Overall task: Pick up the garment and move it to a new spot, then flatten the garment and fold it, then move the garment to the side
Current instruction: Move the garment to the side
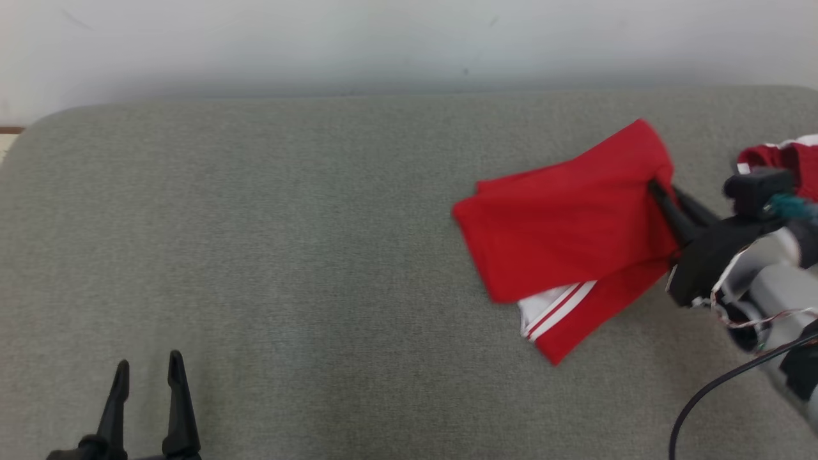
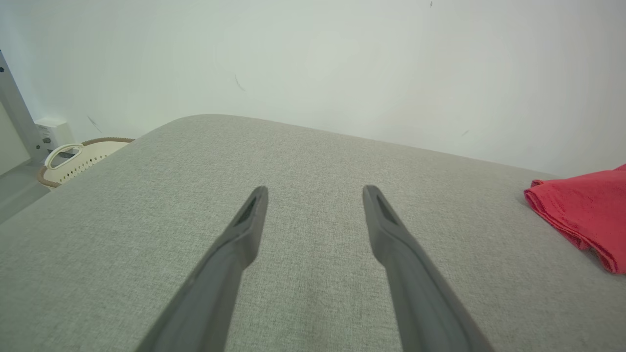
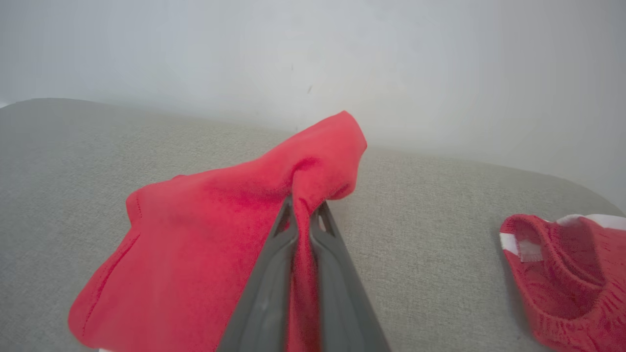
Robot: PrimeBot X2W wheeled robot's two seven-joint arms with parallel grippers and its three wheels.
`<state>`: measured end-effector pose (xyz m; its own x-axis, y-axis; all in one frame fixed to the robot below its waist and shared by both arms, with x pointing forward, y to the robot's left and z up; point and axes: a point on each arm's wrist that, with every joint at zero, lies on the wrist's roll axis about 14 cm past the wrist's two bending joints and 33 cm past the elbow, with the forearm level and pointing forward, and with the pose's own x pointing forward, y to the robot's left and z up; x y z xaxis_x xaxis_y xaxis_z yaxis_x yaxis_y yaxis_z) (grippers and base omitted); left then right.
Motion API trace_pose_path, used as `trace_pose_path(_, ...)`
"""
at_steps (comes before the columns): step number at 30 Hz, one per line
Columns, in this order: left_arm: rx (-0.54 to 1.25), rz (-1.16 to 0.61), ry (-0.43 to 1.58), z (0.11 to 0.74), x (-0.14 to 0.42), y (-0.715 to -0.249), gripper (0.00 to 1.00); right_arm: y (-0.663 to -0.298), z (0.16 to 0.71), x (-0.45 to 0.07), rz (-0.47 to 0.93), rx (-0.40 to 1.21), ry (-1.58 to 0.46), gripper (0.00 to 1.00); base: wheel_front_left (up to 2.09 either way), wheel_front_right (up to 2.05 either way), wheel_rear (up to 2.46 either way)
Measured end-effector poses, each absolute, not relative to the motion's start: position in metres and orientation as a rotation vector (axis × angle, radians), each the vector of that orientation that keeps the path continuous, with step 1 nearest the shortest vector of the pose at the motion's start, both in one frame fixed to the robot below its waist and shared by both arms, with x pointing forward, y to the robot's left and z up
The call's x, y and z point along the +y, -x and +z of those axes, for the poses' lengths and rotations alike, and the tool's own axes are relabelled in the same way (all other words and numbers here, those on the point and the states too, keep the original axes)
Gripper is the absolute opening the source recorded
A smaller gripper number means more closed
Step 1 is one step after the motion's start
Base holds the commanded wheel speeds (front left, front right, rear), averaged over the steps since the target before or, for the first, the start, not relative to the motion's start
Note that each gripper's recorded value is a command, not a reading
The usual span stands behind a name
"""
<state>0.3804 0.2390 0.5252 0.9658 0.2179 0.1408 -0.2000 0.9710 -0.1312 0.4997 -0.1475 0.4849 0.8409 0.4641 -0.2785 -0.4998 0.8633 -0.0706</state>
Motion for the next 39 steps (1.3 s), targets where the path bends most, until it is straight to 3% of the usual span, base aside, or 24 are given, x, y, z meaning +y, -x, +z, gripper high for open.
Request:
trace_pose_path(19, -0.167, 0.114, 0.051, 0.519, 0.22, -0.432, 1.0, -0.544, 0.503, -0.277, 0.249, 0.304, 0.329, 0.0, 0.0, 0.0, 0.0)
trace_pose_path(39, -0.167, 0.054, -0.009, 0.51, 0.211, -0.461, 1.0, -0.547, 0.516, -0.391, 0.024, 0.434, 0.512, 0.0, 0.0, 0.0, 0.0)
